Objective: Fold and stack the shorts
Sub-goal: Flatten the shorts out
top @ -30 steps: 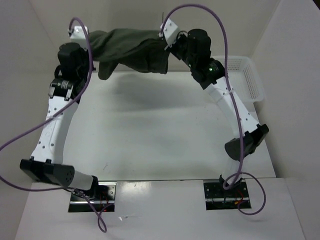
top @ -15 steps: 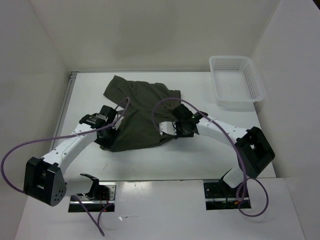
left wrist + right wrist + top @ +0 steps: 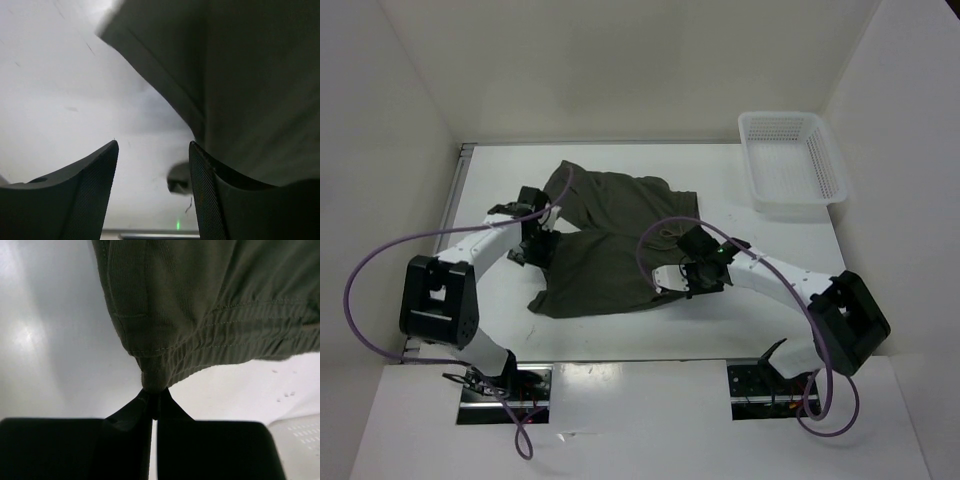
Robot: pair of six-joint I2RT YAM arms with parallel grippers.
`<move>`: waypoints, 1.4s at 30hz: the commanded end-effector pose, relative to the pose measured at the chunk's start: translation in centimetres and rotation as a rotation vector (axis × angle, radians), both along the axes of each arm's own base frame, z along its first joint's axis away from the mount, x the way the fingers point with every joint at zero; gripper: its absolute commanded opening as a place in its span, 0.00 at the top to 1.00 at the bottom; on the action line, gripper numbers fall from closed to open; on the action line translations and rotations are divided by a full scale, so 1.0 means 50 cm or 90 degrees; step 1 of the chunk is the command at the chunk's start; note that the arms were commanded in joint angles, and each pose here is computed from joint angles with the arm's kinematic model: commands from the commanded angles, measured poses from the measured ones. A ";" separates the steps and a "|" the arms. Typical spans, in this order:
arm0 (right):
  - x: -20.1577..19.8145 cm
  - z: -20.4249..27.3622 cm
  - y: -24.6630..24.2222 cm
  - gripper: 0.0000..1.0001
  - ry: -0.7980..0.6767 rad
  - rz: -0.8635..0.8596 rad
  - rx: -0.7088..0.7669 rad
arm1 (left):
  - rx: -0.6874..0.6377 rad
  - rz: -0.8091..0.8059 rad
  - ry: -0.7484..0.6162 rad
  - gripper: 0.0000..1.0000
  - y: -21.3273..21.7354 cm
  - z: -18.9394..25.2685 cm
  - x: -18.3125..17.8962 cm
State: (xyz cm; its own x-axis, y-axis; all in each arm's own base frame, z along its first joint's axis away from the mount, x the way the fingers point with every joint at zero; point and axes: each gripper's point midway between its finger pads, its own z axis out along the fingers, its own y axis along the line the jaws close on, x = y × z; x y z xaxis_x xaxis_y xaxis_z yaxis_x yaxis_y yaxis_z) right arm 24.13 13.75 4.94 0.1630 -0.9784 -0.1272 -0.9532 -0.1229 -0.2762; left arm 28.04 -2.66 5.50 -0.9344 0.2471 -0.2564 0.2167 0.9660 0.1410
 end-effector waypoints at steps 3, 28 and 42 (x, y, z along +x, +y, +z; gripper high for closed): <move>-0.036 -0.010 -0.028 1.00 0.014 0.019 -0.019 | -0.087 0.067 -0.149 0.35 0.039 0.063 0.202; -0.022 -0.027 -0.023 1.00 -0.020 0.022 -0.005 | -0.008 0.088 -0.156 1.00 0.066 -0.010 0.333; 0.013 0.002 0.009 0.92 -0.059 -0.016 0.043 | -0.021 0.022 -0.137 0.32 -0.001 0.068 0.151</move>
State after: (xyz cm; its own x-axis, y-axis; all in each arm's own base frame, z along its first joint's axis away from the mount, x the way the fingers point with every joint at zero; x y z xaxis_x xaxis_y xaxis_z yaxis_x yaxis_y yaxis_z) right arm 23.33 12.81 3.31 0.1641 -0.9786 -0.1239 -0.9466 -0.1209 -0.2988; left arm 41.81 -0.59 7.63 -0.8425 0.1557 -0.5157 0.0598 0.9784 0.1977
